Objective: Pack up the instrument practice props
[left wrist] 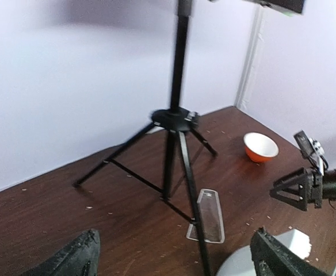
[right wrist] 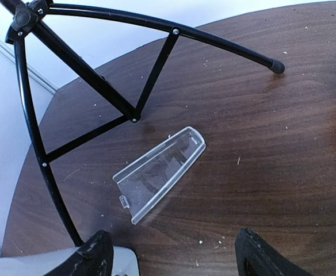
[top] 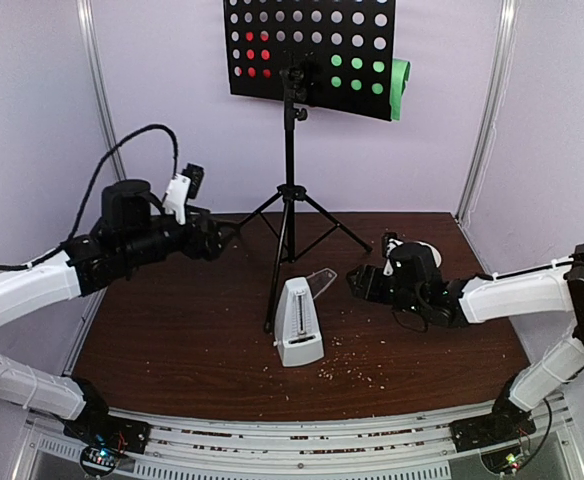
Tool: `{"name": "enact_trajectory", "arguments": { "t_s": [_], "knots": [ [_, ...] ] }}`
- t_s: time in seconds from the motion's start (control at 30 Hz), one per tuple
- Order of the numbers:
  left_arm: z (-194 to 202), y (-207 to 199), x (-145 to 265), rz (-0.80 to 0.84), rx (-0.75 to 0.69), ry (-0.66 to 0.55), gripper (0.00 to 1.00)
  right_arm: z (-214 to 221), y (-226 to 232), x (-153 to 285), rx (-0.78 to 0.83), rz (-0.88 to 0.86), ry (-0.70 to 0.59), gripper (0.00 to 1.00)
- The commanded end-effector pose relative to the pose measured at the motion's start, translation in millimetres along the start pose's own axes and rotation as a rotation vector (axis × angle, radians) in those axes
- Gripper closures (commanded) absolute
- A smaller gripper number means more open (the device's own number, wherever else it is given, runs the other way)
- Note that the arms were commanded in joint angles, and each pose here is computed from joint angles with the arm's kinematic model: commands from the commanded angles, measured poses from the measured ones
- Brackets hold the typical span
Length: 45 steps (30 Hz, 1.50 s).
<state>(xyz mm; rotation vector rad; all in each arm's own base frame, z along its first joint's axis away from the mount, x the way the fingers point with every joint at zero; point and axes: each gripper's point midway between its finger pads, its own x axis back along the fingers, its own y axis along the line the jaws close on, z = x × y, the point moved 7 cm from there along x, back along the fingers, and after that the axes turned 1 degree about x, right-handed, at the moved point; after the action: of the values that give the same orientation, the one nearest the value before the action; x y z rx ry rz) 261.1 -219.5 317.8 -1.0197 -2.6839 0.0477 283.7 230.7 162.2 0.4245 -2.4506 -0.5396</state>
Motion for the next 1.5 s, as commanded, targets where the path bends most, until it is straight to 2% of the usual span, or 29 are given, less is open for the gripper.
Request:
{"name": "enact_trajectory", "arguments": {
  "t_s": [0.0, 0.2, 0.47, 0.63, 0.93, 1.3, 1.47],
  "knots": [
    [-25.7, 38.0, 29.9, -0.141, -0.055, -0.066, 0.04, -4.9, 0.8, -28.0, -0.017, 0.141, 0.047, 0.25],
    [-21.4, 52.7, 35.2, -0.246, -0.124, -0.064, 0.03, 7.8, -3.4, -78.3, 0.012, 0.300, 0.157, 0.26],
    [-12.3, 50.3, 33.3, -0.214, -0.105, -0.044, 0.03, 11.4, -0.3, -115.8, 0.064, 0.360, 0.184, 0.26],
    [-10.8, 48.9, 31.2, -0.195, -0.093, -0.040, 0.03, 19.0, -8.3, -130.7, 0.124, 0.428, 0.202, 0.28],
    [-6.2, 51.0, 29.0, -0.208, -0.086, -0.025, 0.03, 27.7, -9.2, -150.7, 0.140, 0.436, 0.222, 0.37],
    [1.0, 53.2, 22.5, -0.211, -0.082, 0.006, 0.03, 36.7, -20.1, -148.4, 0.130, 0.475, 0.225, 0.61],
    [4.9, 54.3, 19.5, -0.214, -0.079, 0.023, 0.03, 33.2, -27.0, -137.9, 0.134, 0.510, 0.188, 0.76]
  ]
}}
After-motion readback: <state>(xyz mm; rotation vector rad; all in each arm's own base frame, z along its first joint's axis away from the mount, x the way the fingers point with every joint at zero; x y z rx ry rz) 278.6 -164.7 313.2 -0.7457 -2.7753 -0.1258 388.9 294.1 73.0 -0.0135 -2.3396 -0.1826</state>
